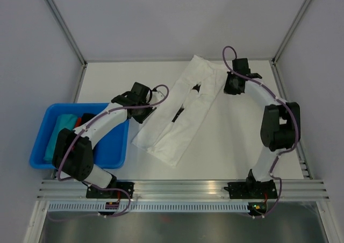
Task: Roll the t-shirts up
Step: Fold the tshirt
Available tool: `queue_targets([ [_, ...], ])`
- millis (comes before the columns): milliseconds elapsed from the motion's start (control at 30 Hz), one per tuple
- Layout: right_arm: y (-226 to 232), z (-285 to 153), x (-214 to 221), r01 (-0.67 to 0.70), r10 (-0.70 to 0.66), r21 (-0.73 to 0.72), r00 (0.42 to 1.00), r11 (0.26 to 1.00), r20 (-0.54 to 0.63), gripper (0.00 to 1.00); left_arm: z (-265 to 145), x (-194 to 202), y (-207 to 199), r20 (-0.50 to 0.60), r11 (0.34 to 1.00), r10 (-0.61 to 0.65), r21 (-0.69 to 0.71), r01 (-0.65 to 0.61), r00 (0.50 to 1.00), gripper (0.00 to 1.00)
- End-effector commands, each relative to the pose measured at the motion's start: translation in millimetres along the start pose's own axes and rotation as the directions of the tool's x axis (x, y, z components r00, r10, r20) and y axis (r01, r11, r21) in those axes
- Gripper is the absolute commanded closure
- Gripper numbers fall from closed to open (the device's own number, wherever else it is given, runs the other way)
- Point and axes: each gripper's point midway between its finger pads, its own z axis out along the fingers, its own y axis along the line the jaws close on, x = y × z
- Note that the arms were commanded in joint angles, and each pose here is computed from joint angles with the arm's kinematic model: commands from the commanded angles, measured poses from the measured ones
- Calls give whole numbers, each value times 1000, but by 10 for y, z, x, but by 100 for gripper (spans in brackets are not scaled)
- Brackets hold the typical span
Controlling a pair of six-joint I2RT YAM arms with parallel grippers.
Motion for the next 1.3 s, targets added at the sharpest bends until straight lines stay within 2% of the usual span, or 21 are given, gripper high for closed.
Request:
queue_targets([
  [0, 372, -651, 169, 172, -166, -41, 979, 984, 121, 85, -161, 71, -65, 26, 999, -38, 9, 38, 999, 64],
  [100, 499, -945, 661, 198, -188, -81, 975, 977, 120, 84, -228, 130, -84, 36, 998, -58, -1, 58, 998, 64],
  [133, 572, -1089, 747, 164, -149, -115, 980, 980, 131, 84, -250, 136, -96, 44, 998, -63, 1, 63, 997, 64],
  [167, 612, -1068, 1086, 178, -169, -131, 983, 975, 76, 83, -254, 184, -128, 41, 998, -69, 7, 69, 997, 64],
  [233, 709, -1144, 1391, 173, -169, -161, 985, 972, 39, 81, -347, 195, -124, 70, 997, -73, -6, 73, 995, 64],
  [267, 823, -1160, 1736, 187, -193, -184, 981, 965, -16, 80, -351, 251, -146, 66, 997, -74, -6, 75, 995, 64],
  [467, 1182, -1314, 2777, 330, -355, -193, 928, 924, -116, 76, -496, 345, -228, 118, 996, -91, 2, 91, 989, 64],
  [667, 1480, -1457, 3188, 426, -451, -200, 887, 882, -97, 74, -563, 331, -216, 142, 996, -89, -7, 91, 986, 64],
  [733, 1605, -1460, 3282, 485, -512, -223, 855, 846, -82, 73, -589, 335, -207, 151, 996, -89, -15, 92, 985, 64],
  [800, 1743, -1551, 3480, 567, -598, -259, 799, 782, -57, 70, -620, 341, -190, 161, 995, -89, -28, 95, 983, 64],
  [900, 1904, -1599, 3728, 717, -743, -275, 669, 640, 17, 67, -632, 355, -189, 168, 994, -95, -29, 102, 981, 63],
  [933, 1931, -1634, 3813, 768, -791, -286, 609, 573, 52, 65, -641, 347, -178, 172, 994, -104, -26, 110, 980, 63],
  [1000, 2057, -1652, 3871, 784, -801, -327, 588, 528, 116, 63, -640, 347, -160, 169, 993, -110, -28, 117, 979, 63],
  [1033, 2007, -1619, 3922, 805, -822, -335, 554, 490, 131, 62, -643, 339, -110, 167, 991, -122, -40, 130, 978, 63],
  [1100, 2132, -1672, 3907, 795, -798, -382, 569, 471, 200, 61, -650, 331, -58, 165, 988, -133, -53, 144, 977, 63],
  [1267, 2016, -1561, 3879, 853, -834, -344, 488, 393, 258, 53, -660, 296, 36, 166, 985, -145, -66, 157, 976, 63],
])
